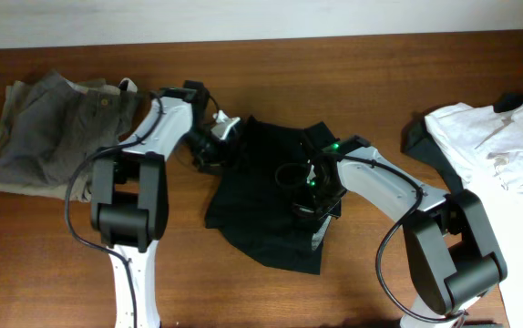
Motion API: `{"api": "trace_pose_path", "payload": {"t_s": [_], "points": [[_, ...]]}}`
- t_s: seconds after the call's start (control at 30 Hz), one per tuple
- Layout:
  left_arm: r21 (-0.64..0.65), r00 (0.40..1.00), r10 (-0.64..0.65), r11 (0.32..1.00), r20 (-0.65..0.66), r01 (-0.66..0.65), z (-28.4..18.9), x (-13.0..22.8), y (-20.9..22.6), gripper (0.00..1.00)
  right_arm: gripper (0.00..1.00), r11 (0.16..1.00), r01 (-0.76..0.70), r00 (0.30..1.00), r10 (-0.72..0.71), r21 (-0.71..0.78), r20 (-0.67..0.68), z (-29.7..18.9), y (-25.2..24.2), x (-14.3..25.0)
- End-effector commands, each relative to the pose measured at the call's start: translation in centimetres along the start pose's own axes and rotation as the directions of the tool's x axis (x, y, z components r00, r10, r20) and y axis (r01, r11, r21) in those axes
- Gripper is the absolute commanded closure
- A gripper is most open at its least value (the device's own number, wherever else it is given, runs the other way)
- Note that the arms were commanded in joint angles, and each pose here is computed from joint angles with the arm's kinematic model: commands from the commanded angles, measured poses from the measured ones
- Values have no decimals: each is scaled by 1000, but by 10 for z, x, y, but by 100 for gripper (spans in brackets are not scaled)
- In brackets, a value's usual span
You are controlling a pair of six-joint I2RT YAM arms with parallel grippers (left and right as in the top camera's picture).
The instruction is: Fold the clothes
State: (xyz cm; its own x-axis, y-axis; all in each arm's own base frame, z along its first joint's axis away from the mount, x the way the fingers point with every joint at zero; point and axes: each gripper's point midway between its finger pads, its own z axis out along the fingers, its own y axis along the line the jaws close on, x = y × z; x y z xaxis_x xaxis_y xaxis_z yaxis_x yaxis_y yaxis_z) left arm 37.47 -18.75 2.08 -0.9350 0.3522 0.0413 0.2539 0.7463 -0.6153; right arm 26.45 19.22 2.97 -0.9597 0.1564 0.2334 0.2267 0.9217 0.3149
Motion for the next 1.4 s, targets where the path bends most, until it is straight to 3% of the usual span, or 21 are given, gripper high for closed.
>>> {"api": "trace_pose_path", "payload": {"t_s": [0.0,0.17,0.3,0.37,0.5,0.57,0.6,0.67,0.8,0.97,1.1,1.3,1.37], "points": [[2,991,-22,1000,-135,23,48,19,-3,38,88,1000,-19,1000,19,-7,-12,3,1,2],[52,987,-18,998,-158,27,61,21,-12,100,89,1000,-18,1000,18,-7,-11,3,1,2],[175,994,-12,984,-105,30,49,11,-23,100,92,1000,-10,1000,10,2,-24,2,-1,5],[191,998,-48,980,-44,55,16,-6,-15,100,93,999,48,998,-48,8,-39,-14,-6,10],[246,968,-60,969,243,-1,-92,-74,-20,100,91,977,212,976,-210,-34,54,-73,12,15],[194,865,-59,980,498,-45,-190,-115,-13,100,86,957,281,946,-263,-72,188,-118,32,16],[178,827,-60,983,559,-49,-215,-124,-9,100,86,950,300,934,-275,-84,227,-129,38,16],[171,689,-110,985,716,-21,-289,-137,18,100,85,951,294,930,-260,-101,261,-139,44,14],[163,512,-277,953,813,257,-355,-108,126,100,85,951,293,930,-260,-100,259,-138,44,14],[146,419,-286,931,862,334,-401,-56,191,100,85,950,294,929,-261,-100,261,-138,44,13],[76,391,-203,946,898,316,-422,-42,209,100,85,950,296,928,-261,-101,264,-138,45,13],[-52,260,0,980,966,193,-487,-41,198,100,85,956,276,936,-242,-105,256,-138,44,14],[-56,251,7,981,968,188,-496,-35,193,100,85,956,275,936,-242,-105,255,-138,44,14]]}}
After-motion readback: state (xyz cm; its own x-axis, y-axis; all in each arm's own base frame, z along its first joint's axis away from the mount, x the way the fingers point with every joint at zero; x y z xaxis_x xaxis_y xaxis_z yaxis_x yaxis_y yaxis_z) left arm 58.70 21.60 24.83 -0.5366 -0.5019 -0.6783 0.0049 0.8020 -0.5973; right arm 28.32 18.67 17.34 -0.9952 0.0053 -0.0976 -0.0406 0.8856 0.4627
